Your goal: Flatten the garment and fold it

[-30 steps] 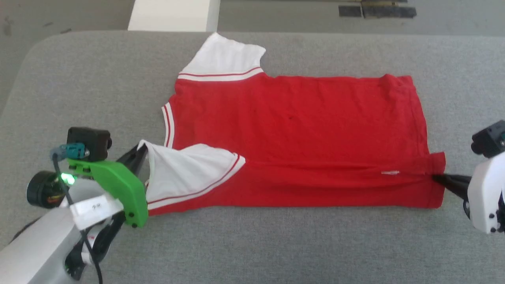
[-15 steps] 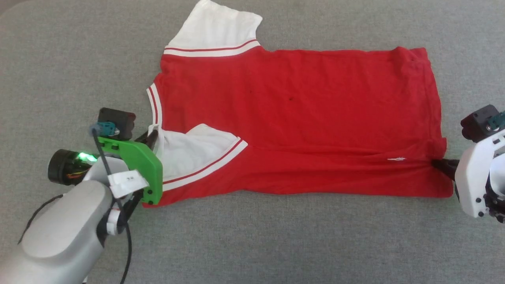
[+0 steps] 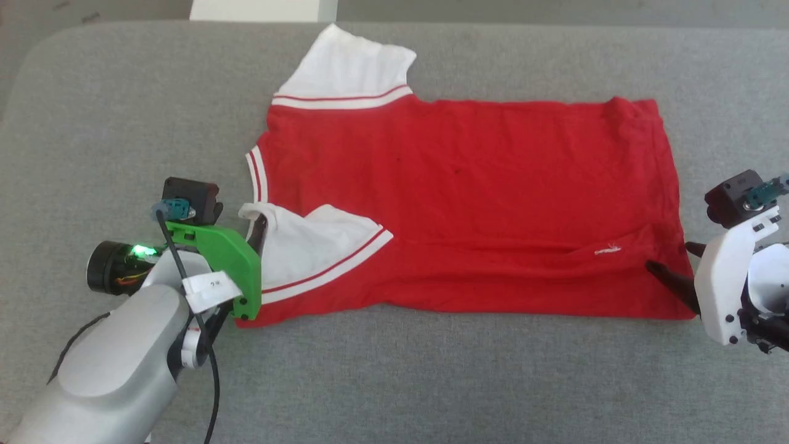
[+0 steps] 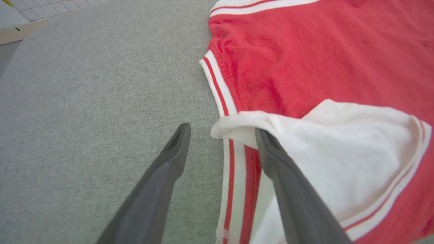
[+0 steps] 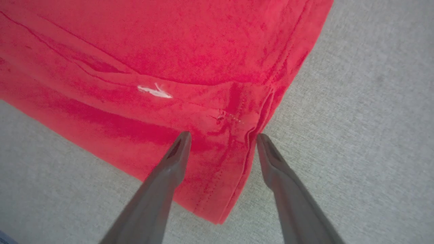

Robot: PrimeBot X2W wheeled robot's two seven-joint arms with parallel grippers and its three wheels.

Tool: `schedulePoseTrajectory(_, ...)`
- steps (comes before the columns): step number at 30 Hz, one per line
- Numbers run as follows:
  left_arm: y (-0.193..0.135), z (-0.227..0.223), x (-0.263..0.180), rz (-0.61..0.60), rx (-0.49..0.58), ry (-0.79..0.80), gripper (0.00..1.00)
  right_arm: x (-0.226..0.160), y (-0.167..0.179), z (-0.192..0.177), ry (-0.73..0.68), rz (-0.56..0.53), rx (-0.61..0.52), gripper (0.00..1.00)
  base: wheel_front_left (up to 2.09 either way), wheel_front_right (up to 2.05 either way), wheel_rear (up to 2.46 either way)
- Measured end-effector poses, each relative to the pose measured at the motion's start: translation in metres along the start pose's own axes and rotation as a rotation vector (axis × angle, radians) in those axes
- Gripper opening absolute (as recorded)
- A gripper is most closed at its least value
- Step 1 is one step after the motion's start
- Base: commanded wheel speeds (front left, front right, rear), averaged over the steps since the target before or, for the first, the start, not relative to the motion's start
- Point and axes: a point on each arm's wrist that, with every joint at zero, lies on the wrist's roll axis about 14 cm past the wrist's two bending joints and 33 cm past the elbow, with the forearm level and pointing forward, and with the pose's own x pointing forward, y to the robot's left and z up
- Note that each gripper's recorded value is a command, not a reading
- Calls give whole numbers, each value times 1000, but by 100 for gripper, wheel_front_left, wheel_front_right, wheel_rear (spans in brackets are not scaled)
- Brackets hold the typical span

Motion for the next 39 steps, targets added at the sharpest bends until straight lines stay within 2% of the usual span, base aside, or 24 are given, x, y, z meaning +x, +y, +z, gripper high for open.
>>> schedulePoseTrajectory(5,-3,23,-19,13,-19,-102,100,-19,-1,16,-103,-51,-33,100,0,0,0)
schedulePoseTrajectory(11,-7,18,-48,40,-55,-128,100,-44,-7,23,-223,-162,-38,100,0,0,0)
schedulePoseTrajectory(14,-10,18,-60,55,-73,-144,100,-54,-10,17,-259,-226,4,100,0,0,0)
schedulePoseTrajectory(18,-7,11,-69,84,-76,-136,100,-58,1,1,-266,-259,68,100,0,0,0)
schedulePoseTrajectory(22,-15,-3,-70,68,-66,-91,100,-57,11,-11,-255,-273,123,100,0,0,0)
schedulePoseTrajectory(29,-15,-35,-66,73,-42,79,100,-55,11,-15,-248,-289,191,100,0,0,0)
schedulePoseTrajectory(39,-15,-65,-55,84,-76,261,100,-51,2,-19,-235,-316,222,100,0,0,0)
